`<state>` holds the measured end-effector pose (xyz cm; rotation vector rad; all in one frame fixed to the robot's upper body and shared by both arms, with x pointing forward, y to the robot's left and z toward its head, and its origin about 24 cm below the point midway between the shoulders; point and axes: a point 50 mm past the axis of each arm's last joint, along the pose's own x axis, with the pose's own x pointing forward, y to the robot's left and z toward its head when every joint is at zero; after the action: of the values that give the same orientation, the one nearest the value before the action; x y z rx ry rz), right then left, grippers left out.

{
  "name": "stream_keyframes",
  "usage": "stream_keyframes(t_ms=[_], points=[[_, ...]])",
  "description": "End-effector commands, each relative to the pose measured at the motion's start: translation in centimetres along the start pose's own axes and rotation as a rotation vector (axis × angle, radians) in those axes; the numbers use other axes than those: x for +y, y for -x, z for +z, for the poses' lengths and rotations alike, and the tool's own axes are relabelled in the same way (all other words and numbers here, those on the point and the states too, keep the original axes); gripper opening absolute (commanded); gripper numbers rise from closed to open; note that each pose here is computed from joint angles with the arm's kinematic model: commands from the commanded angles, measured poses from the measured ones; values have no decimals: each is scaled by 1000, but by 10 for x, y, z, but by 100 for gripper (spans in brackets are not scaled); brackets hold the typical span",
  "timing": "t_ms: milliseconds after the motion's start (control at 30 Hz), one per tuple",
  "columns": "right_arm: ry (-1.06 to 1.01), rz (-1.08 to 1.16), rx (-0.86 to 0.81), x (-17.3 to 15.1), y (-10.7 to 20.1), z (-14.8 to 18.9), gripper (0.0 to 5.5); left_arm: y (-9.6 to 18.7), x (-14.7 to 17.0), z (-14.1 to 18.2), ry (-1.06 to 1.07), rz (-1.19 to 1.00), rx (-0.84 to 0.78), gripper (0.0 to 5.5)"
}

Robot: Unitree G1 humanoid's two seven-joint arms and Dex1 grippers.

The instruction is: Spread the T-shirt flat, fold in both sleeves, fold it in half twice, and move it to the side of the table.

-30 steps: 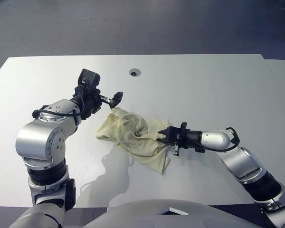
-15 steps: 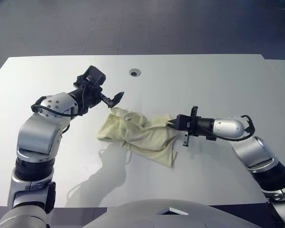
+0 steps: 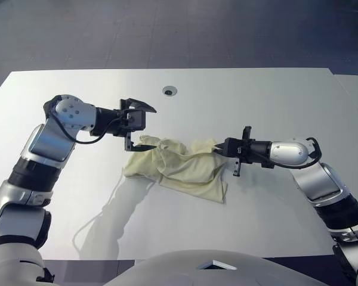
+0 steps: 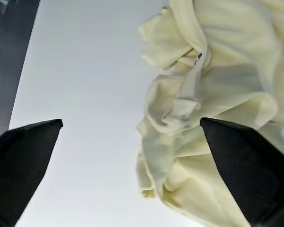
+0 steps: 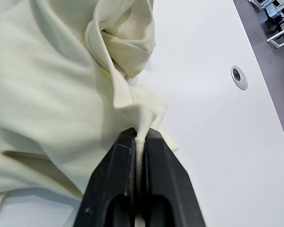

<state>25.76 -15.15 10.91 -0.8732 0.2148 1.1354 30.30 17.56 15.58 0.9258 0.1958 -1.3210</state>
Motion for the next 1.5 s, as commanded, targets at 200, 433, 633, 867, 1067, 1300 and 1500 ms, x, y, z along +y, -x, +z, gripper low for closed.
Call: stream_keyframes(t_ms=[200, 433, 633, 867, 1067, 1300, 1500], points=[[22, -7, -7, -5, 0, 3, 2, -25, -6, -5, -72, -155, 27, 451], [23, -2, -12, -3, -2, 4, 2, -35, -3, -9, -108, -147, 45, 346], [28, 2, -10, -3, -1, 4, 2, -36, -7, -11, -141, -186, 66, 245], [30, 3, -7, -4, 0, 3, 2, -37, -9, -13, -142, -192, 72, 140], [26, -4, 4, -9, -2, 0, 2, -38, -11, -16, -136, -204, 80, 42], [-30, -97, 54, -59, -21, -22, 2, -38, 16, -31, -66, -70, 137, 0], [26, -208, 103, -115, -40, -18, 2, -43, 58, -38, 29, 181, 229, 0]])
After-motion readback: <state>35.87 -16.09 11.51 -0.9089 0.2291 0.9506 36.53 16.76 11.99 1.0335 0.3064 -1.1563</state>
